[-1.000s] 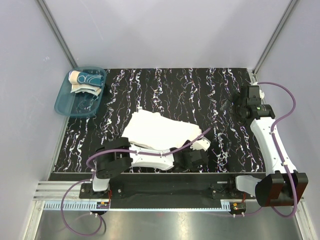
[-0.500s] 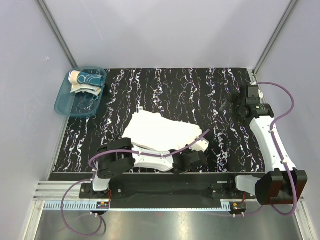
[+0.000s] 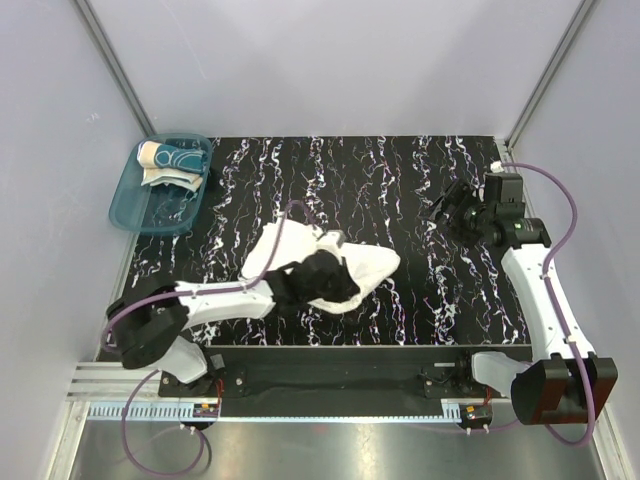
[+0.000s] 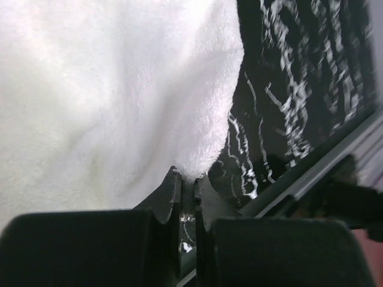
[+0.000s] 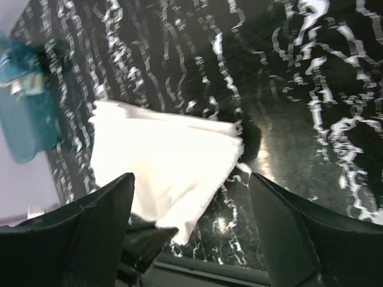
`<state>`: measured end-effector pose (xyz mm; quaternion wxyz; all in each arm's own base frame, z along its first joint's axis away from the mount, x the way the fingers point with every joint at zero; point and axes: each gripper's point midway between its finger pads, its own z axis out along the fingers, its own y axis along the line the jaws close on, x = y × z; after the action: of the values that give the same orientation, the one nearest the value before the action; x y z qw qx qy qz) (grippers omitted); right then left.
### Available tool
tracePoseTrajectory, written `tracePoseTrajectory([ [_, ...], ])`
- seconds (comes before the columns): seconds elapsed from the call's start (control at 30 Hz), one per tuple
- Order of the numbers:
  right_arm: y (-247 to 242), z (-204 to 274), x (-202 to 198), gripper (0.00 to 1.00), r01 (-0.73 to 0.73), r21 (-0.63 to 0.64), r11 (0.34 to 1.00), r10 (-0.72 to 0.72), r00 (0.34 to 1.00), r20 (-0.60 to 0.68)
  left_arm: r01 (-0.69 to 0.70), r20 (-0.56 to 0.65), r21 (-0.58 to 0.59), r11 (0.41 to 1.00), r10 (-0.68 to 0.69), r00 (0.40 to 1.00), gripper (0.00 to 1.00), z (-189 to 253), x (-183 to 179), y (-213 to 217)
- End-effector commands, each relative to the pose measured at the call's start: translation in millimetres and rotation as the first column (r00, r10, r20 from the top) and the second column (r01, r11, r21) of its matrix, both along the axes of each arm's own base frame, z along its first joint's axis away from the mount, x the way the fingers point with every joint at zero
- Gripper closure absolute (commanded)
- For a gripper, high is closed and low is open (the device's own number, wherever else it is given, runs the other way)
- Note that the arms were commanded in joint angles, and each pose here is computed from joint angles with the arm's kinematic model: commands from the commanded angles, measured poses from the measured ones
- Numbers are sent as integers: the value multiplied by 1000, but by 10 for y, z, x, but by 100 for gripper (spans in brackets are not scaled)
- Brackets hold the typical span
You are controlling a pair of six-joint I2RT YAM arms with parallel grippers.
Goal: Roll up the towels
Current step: Roll the towel
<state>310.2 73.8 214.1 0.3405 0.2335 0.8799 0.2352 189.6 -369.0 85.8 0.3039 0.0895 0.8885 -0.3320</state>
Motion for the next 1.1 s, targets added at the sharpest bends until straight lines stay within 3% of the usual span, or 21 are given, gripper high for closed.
tracePoseTrajectory([
  [0.0,222,173,-15,17,-125,83,989,118,989,89,-60,-128,-247,967,29,991,100,388,-7,-80],
  [0.13,442,166,-89,36,-233,172,957,213,969,129,-277,-352,-266,923,175,919,100,245,24,196],
  [0.3,752,98,-204,37,-345,239,908,316,937,151,-442,-519,-231,867,274,809,100,-21,-24,453],
  [0.33,825,52,-216,37,-358,250,900,330,932,149,-507,-574,-201,838,319,754,100,-171,-96,581],
  [0.4,993,10,-266,37,-401,257,880,372,915,154,-565,-617,-261,783,315,721,100,-195,-111,640],
  [0.43,1164,-43,-325,37,-446,257,857,417,894,161,-620,-666,-288,730,313,677,100,-190,-107,674],
  [0.53,1426,-154,-431,36,-498,313,809,470,867,167,-676,-695,-314,667,324,642,100,-275,-111,843],
  [0.6,1527,-170,-441,37,-532,332,779,491,847,205,-700,-702,-279,657,358,616,100,-367,-132,950],
  [0.73,1641,-322,-615,41,-601,355,716,564,798,214,-765,-745,-335,550,343,573,100,-321,-114,1117],
  [0.83,1682,-457,-634,40,-617,317,720,591,785,185,-789,-759,-300,536,367,537,100,-444,-121,1236],
  [0.9,1712,-643,-721,39,-606,279,745,607,789,92,-786,-767,-308,536,349,539,100,-440,-139,1249],
  [0.97,1702,-800,-667,24,-582,213,785,589,807,37,-758,-742,-307,575,354,569,100,-445,-120,1240],
  [1.07,1688,-931,-605,14,-569,163,806,577,817,-4,-701,-678,-266,662,388,624,100,-432,-85,1178],
])
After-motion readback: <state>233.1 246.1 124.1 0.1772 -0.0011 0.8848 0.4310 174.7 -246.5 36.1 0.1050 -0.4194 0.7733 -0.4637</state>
